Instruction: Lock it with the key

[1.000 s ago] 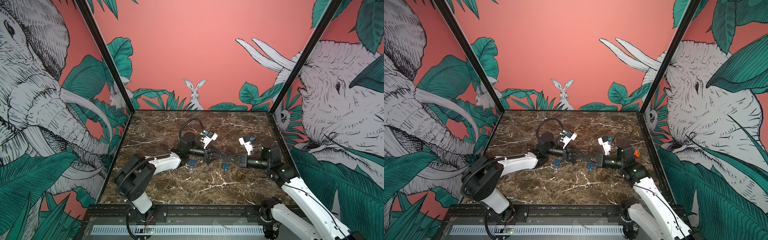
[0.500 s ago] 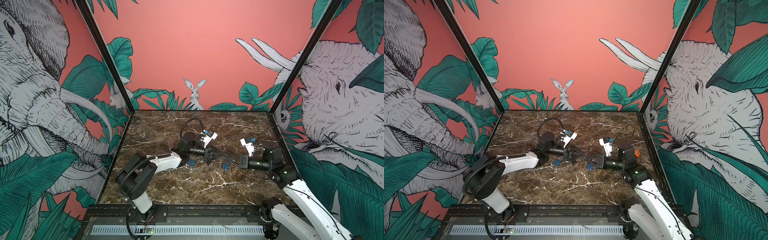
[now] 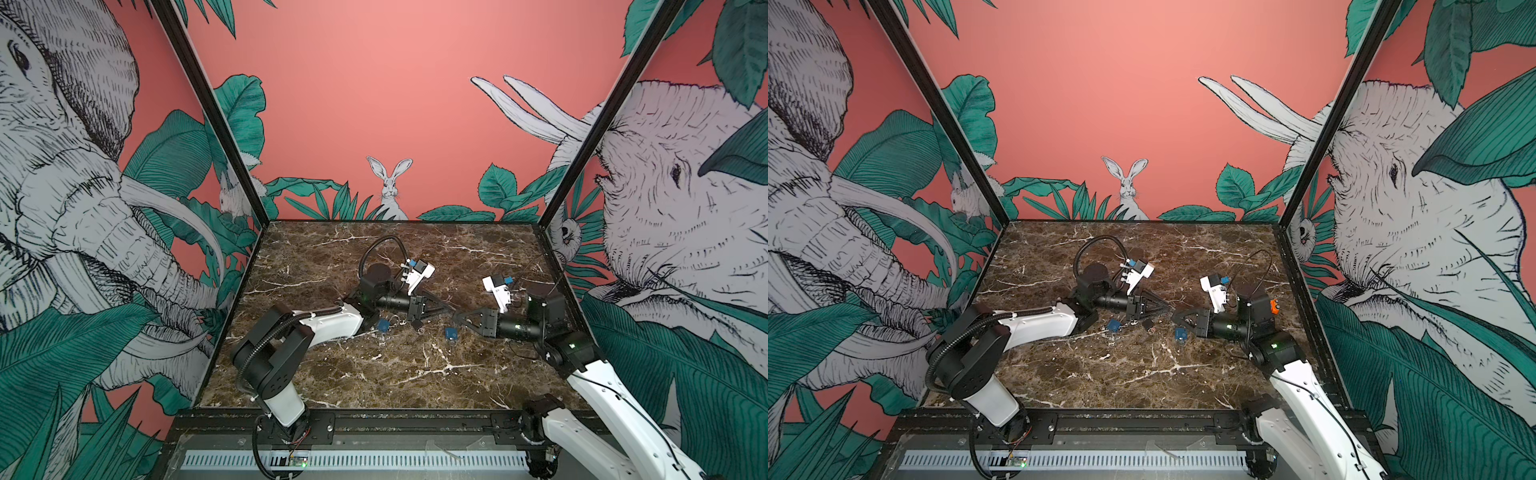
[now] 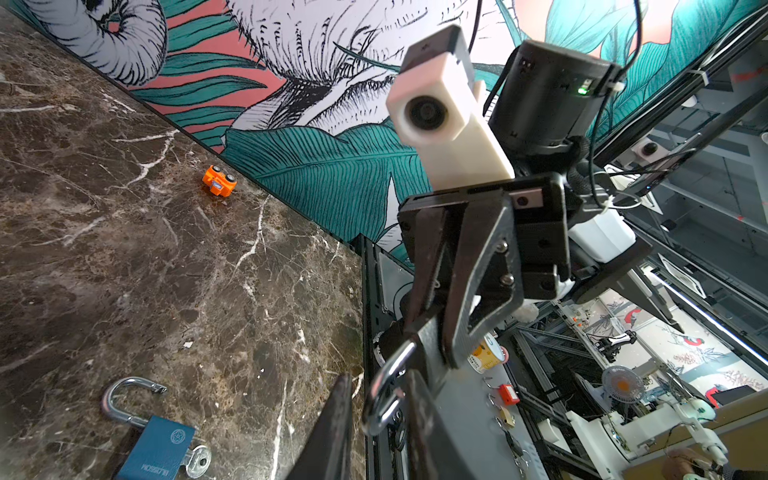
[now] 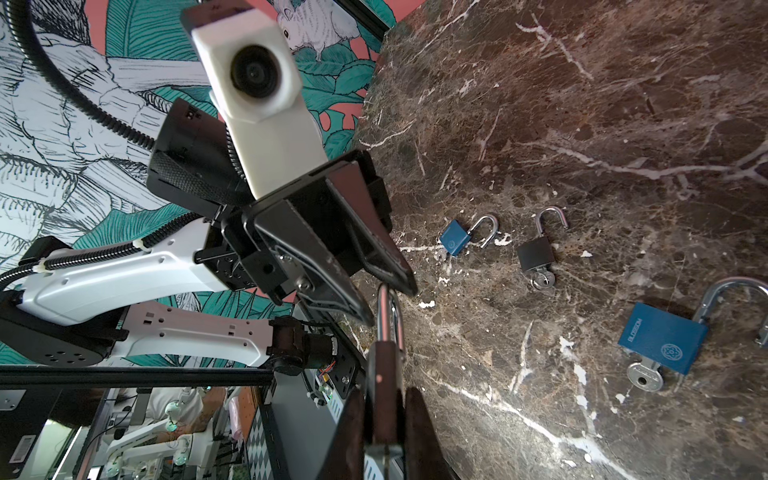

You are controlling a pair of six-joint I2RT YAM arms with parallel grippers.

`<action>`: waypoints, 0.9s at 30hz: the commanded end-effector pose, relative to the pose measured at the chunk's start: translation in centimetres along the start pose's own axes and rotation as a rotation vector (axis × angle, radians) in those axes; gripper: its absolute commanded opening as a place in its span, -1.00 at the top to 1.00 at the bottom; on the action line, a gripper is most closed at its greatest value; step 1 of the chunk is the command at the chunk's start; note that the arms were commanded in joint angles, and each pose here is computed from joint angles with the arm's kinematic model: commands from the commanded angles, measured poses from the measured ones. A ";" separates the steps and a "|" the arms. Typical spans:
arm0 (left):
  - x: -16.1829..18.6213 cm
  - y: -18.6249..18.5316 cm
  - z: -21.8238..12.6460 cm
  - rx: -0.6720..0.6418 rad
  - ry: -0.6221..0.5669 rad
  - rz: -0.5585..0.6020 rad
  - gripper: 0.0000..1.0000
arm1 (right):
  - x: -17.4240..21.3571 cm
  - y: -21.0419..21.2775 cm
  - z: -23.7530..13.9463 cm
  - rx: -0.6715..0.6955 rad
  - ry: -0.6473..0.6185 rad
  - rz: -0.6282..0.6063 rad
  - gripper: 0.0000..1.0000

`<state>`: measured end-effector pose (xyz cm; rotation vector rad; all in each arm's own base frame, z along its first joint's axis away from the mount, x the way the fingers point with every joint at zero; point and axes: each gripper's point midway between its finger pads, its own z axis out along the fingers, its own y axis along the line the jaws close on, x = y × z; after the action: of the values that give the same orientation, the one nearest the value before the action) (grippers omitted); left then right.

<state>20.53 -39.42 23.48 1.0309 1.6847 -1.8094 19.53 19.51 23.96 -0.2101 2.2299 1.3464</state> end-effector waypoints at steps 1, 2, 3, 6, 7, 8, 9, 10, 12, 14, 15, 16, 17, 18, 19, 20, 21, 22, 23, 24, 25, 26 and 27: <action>-0.6 -0.6 0.2 0.019 -0.012 0.028 0.54 | -0.6 0.4 -0.2 -0.017 -0.032 -0.049 1.00; -0.6 -0.6 0.2 0.018 -0.012 0.027 0.55 | -0.7 0.4 -0.2 -0.018 -0.034 -0.051 1.00; -0.5 -0.5 0.2 0.016 -0.011 0.024 0.55 | -0.8 0.4 -0.2 -0.015 -0.037 -0.052 1.00; -0.4 -0.5 0.2 0.017 -0.007 0.023 0.60 | -0.8 0.5 -0.2 -0.017 -0.040 -0.055 1.00; -0.3 -0.4 0.2 0.014 -0.006 0.020 0.60 | -0.9 0.5 -0.2 -0.016 -0.041 -0.055 1.00; -0.2 -0.4 0.2 0.012 -0.005 0.020 0.62 | -0.9 0.4 -0.2 -0.016 -0.042 -0.055 1.00; -0.2 -0.4 0.2 0.013 -0.004 0.020 0.66 | -0.8 0.4 -0.2 -0.015 -0.041 -0.053 1.00; -0.2 -0.5 0.2 0.014 -0.003 0.020 0.67 | -0.8 0.3 -0.2 -0.015 -0.041 -0.052 1.00; -0.2 -0.5 0.1 0.013 -0.004 0.019 0.70 | -0.7 0.2 -0.1 -0.015 -0.040 -0.052 1.00; -0.3 -0.7 0.1 0.016 -0.003 0.022 0.75 | -0.7 0.1 -0.1 -0.012 -0.041 -0.053 1.00; -0.3 -0.7 0.1 0.015 -0.005 0.020 0.77 | -0.7 0.1 -0.1 -0.010 -0.041 -0.053 1.00; -0.4 -0.8 0.1 0.017 -0.004 0.019 0.79 | -0.7 0.0 -0.1 -0.007 -0.042 -0.055 1.00; -0.4 -0.9 0.1 0.018 -0.006 0.018 0.81 | -0.8 0.0 -0.1 -0.004 -0.044 -0.059 1.00; -0.4 -0.9 0.1 0.019 -0.005 0.015 0.85 | -0.7 -0.1 -0.1 0.001 -0.043 -0.061 1.00; -0.4 -0.9 0.1 0.019 -0.004 0.010 0.88 | -0.7 -0.2 -0.1 0.005 -0.042 -0.063 1.00; -0.4 -1.0 0.1 0.022 -0.004 0.006 0.90 | -0.8 -0.2 -0.1 0.006 -0.041 -0.065 1.00; -0.4 -1.1 0.0 0.026 -0.003 0.005 0.92 | -0.8 -0.3 -0.1 0.008 -0.042 -0.066 1.00; -0.4 -1.2 0.0 0.028 -0.003 0.005 0.96 | -0.8 -0.3 0.0 0.006 -0.042 -0.067 1.00; -0.4 -1.4 0.0 0.031 -0.001 0.003 1.00 | -0.9 -0.2 0.0 0.004 -0.045 -0.067 1.00; -0.4 -1.5 0.0 0.033 -0.002 0.004 1.00 | -0.9 -0.2 0.0 0.003 -0.044 -0.069 1.00; -0.4 -1.5 -0.1 0.032 -0.003 0.001 1.00 | -1.0 -0.2 0.0 0.003 -0.048 -0.073 1.00; -0.5 -1.8 0.0 0.040 -0.001 0.000 1.00 | -1.0 -0.2 0.0 0.005 -0.049 -0.076 1.00; -0.5 -2.0 -0.1 0.047 -0.002 0.002 1.00 | -1.1 -0.2 0.0 0.005 -0.051 -0.081 1.00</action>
<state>20.62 -39.42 23.32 1.0042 1.7185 -1.8293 19.71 19.33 23.51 -0.2312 2.2230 1.3192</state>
